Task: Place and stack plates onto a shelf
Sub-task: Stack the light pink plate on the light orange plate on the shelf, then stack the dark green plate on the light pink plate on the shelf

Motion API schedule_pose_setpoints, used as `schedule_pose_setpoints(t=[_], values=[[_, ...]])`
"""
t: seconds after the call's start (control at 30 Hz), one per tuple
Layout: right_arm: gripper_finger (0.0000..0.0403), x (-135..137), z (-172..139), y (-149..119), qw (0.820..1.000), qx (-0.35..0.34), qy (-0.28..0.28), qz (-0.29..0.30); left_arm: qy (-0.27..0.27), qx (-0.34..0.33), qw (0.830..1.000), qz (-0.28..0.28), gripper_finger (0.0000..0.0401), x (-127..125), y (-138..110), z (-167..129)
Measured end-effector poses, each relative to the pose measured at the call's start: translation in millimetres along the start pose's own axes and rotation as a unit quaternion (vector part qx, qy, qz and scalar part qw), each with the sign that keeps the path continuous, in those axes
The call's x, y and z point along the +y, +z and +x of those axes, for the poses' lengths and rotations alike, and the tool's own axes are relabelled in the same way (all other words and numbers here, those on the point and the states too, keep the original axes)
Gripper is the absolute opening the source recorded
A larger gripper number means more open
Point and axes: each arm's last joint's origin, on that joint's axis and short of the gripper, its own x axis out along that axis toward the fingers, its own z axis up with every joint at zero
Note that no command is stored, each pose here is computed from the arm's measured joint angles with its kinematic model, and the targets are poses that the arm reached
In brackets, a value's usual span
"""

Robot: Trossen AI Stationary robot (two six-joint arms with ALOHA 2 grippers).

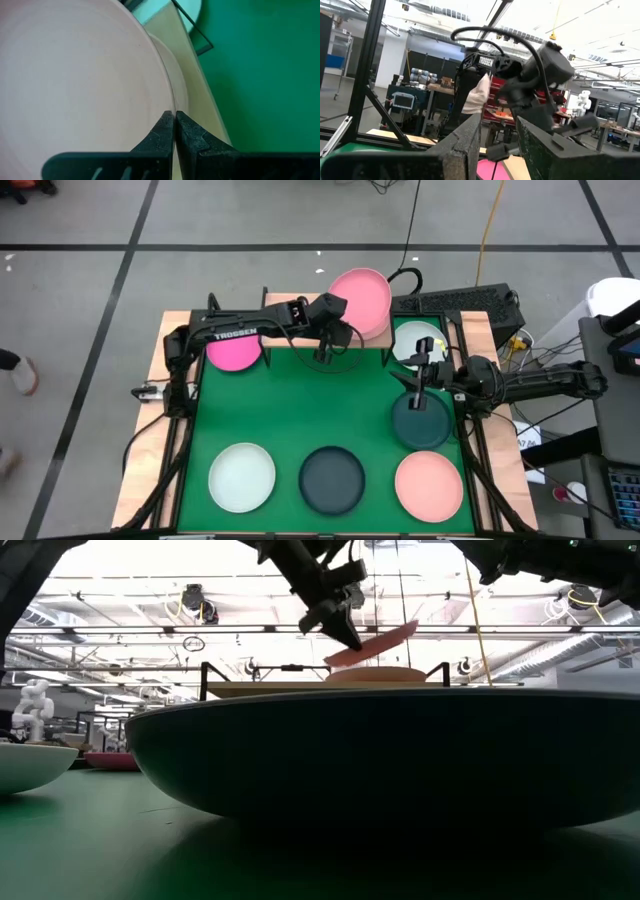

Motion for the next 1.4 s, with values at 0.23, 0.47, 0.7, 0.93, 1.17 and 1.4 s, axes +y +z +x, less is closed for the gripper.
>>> schedule_pose_setpoints(t=[0.23,0.47,0.7,0.93,1.17,1.4], values=[[0.0110,-0.1,0.0,0.4,1.000,-0.002,-0.001,0.000,-0.002,0.003,1.000,-0.011,0.0016,1.5,-3.7,5.0],[0.0110,-0.1,0.0,0.6,1.000,-0.003,-0.001,-0.001,-0.003,0.002,1.000,-0.016,0.0060,1.2,-3.3,4.8],[0.0110,-0.1,0.0,0.6,1.000,-0.003,-0.001,-0.002,0.031,0.033,0.999,-0.027,0.0079,3.6,-3.9,0.2],[0.0110,0.2,0.0,-0.9,1.000,0.005,0.001,-0.002,0.068,0.020,0.995,-0.065,0.0087,11.1,3.7,-55.2],[0.0110,-0.1,-0.1,-5.2,0.999,0.030,-0.011,-0.019,0.036,-0.063,0.982,-0.176,0.0087,5.5,-10.8,-135.9],[0.0110,-1.1,-0.2,-6.6,0.999,0.039,-0.022,-0.022,0.106,-0.167,0.954,-0.227,0.0087,-48.3,-59.9,-149.4]])
